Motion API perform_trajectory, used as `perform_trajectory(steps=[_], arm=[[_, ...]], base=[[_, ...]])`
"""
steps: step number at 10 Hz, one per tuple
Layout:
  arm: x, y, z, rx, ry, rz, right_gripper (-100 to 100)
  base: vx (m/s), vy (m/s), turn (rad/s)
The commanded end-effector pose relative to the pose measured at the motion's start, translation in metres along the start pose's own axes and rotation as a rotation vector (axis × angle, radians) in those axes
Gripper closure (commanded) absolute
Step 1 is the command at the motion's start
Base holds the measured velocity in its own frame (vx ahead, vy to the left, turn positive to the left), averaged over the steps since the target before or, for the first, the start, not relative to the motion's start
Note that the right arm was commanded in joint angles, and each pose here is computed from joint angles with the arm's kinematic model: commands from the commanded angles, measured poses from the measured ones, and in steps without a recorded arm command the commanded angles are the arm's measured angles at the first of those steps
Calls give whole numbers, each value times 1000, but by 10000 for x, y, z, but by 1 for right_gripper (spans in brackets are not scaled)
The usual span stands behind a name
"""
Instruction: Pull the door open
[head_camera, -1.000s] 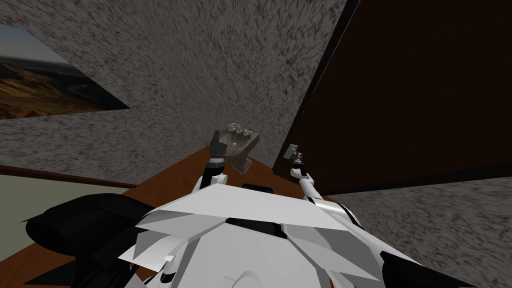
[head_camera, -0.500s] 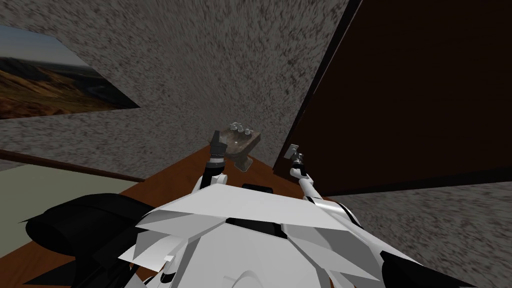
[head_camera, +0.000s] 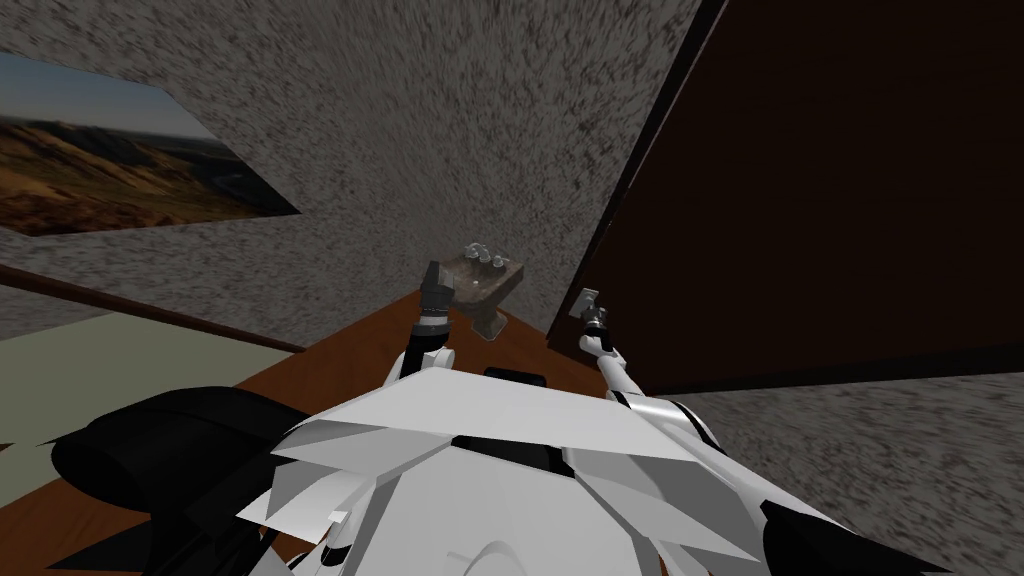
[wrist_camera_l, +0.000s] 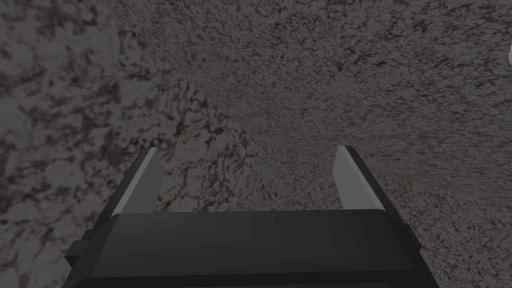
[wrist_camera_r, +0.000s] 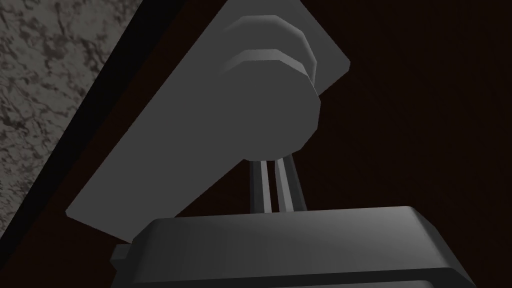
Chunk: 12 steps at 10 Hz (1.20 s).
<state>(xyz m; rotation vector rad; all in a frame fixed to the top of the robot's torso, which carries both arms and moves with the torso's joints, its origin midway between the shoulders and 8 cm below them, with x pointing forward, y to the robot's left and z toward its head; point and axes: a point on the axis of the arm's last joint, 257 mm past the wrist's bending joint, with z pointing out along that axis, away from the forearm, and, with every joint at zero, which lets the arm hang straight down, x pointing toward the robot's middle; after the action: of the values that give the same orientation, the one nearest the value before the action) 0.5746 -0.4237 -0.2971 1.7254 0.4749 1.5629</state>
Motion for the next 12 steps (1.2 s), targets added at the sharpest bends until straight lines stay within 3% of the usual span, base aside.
perform_trajectory(steps=[1,2,12], arm=[[151,34,54,-16,20,71,100],[27,-30,8,-6,-11,111,-100],[378,-342,-24,-42,-40,666,-100]], base=[[-35,-4,81],[-75,-29,-2],[-107,-10,17]])
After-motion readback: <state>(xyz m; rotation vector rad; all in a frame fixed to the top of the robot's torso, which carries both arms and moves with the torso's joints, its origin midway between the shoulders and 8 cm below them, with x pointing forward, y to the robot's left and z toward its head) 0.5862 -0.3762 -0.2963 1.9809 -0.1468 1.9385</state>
